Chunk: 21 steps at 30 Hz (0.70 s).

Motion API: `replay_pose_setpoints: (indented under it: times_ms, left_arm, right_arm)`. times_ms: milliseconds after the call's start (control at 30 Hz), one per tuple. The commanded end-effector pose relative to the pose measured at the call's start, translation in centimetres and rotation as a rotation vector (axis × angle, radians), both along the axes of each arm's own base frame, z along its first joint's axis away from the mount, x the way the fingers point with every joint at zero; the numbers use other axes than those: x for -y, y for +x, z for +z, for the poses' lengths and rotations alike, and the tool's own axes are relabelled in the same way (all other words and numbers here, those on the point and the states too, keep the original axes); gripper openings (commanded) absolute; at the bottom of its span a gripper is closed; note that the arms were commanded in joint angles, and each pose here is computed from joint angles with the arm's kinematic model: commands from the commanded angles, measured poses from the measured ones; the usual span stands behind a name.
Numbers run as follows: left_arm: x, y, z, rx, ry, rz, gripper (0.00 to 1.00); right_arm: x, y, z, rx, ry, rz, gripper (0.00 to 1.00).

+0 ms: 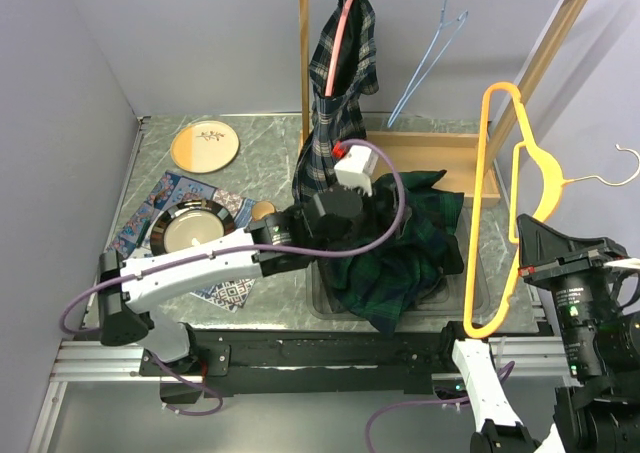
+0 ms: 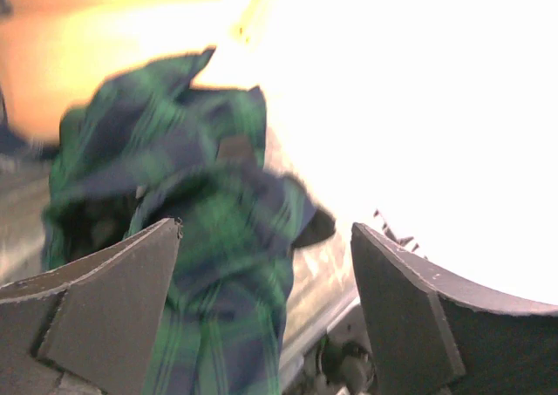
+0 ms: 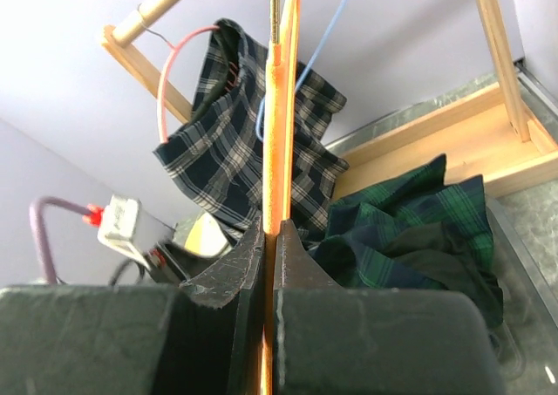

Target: Remove the skirt from the hanger

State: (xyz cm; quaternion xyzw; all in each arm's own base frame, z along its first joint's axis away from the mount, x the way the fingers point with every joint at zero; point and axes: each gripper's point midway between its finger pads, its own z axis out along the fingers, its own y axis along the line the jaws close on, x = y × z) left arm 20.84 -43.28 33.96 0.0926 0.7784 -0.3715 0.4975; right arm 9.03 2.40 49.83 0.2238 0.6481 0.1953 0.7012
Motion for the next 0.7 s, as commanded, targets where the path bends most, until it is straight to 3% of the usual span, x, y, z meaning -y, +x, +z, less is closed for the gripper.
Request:
replay_pose_setpoints:
  times_ms: [0, 67, 167, 267, 333, 367, 433, 567, 667]
  left_arm:
    - [3.5, 2.4, -1.2, 0.072, 0.069, -0.038, 0.83]
    - [5.3, 3.1, -1.2, 0.068, 0.042, -0.083, 0.81]
    - [8.3, 4.3, -5.1, 0.023, 0.06, -0.128, 0.78]
    - [8.9, 4.3, -14.6, -0.125, 0.19, -0.121, 0.73]
    - [9.5, 2.5, -18.3, -0.185, 0.159, -0.148, 0.7]
    - [7.7, 1.1, -22.9, -0.237, 0.23, -0.147, 0.7]
    - [6.5, 0.0, -25.7, -0.254, 0.248, -0.106, 0.69]
    - [5.2, 0.9, -26.3, -0.248, 0.323, -0.032, 0.71]
    - [6.2, 1.4, -21.5, -0.201, 0.262, -0.036, 0.75]
  right_arm:
    - [-0.5, -0.9, 2.8, 0.111, -0.008, 0.027, 0.0]
    - [-0.5, -1.0, 2.8, 0.117, -0.006, 0.024, 0.0]
    - [-0.5, -1.0, 3.2, 0.127, -0.02, 0.027, 0.0]
    - [-0.4, -0.9, 3.3, 0.124, -0.021, 0.024, 0.0]
    - [-0.3, -0.7, 3.2, 0.121, -0.023, 0.019, 0.0]
    - [-0.2, -0.6, 3.2, 0.118, -0.024, 0.016, 0.0]
    - [-0.2, -0.5, 3.0, 0.113, -0.026, 0.018, 0.0]
    - [-0.3, -0.3, 2.6, 0.105, -0.025, 0.025, 0.0]
    - [-0.2, -0.2, 2.6, 0.104, -0.022, 0.019, 0.0]
